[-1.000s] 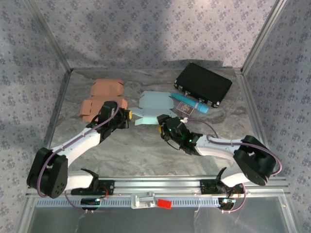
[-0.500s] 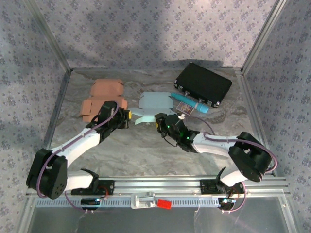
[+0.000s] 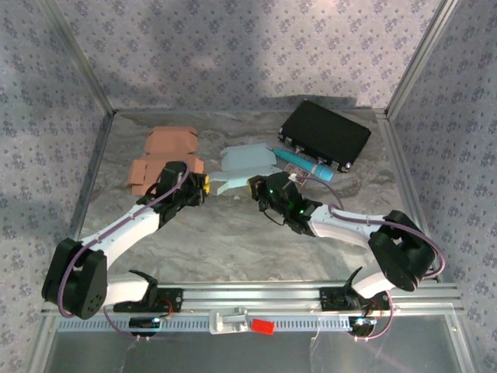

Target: Fold the paper box

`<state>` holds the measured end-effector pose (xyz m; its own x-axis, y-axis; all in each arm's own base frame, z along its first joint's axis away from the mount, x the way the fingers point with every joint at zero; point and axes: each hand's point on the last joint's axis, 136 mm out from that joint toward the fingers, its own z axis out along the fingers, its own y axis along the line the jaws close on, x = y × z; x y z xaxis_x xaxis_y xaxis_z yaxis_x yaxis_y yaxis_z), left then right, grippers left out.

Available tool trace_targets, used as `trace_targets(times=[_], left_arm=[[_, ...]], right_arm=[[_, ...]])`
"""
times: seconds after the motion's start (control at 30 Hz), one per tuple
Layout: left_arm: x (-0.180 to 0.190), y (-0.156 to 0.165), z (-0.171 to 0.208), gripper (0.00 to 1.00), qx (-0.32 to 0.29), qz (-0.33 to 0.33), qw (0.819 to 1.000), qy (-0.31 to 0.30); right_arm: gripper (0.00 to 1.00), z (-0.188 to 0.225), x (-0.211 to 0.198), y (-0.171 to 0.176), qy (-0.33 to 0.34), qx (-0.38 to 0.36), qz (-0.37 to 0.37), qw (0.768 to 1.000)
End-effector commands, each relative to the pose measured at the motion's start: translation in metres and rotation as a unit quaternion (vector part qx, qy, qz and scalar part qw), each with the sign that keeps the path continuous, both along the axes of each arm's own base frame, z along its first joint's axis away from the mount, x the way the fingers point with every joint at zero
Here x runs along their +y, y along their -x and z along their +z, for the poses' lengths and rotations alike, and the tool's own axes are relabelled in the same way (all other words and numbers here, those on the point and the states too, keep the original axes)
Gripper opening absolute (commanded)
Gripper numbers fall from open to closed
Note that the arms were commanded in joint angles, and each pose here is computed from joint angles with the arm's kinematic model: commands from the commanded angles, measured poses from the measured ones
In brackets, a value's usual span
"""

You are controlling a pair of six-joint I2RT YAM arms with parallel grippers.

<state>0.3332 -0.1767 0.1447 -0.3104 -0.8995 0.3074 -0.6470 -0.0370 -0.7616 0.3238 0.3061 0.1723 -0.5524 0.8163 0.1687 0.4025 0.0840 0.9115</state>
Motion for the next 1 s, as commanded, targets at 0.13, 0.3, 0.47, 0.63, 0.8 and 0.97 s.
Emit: trace_targets(times=[0.13, 0.3, 0.47, 0.63, 0.8, 0.97], left_arm=[[0.014, -0.001, 0.083, 0.75, -0.056, -0.058, 0.992, -0.100], [0.033, 0.003, 0.129, 0.77, -0.089, -0.083, 0.976, -0.180], [0.042, 0.003, 0.153, 0.77, -0.117, -0.101, 0.964, -0.217], [0.048, 0.006, 0.153, 0.77, -0.106, -0.118, 0.962, -0.222], [0.035, 0.005, 0.145, 0.71, -0.097, -0.157, 0.961, -0.208], [0.008, 0.000, 0.158, 0.64, -0.118, -0.213, 0.951, -0.190]], right_arm=[[0.00, 0.072, -0.017, -0.014, 0.029, -0.028, 0.034, 0.999], [0.00, 0.125, -0.029, -0.013, 0.055, -0.025, 0.066, 0.996], [0.00, 0.156, -0.038, 0.003, 0.057, -0.007, 0.077, 0.995], [0.00, 0.155, -0.060, 0.044, 0.074, 0.072, 0.053, 0.993], [0.00, 0.125, -0.057, 0.060, 0.064, 0.144, 0.033, 0.987], [0.00, 0.092, -0.036, 0.019, 0.047, 0.169, 0.048, 0.983]])
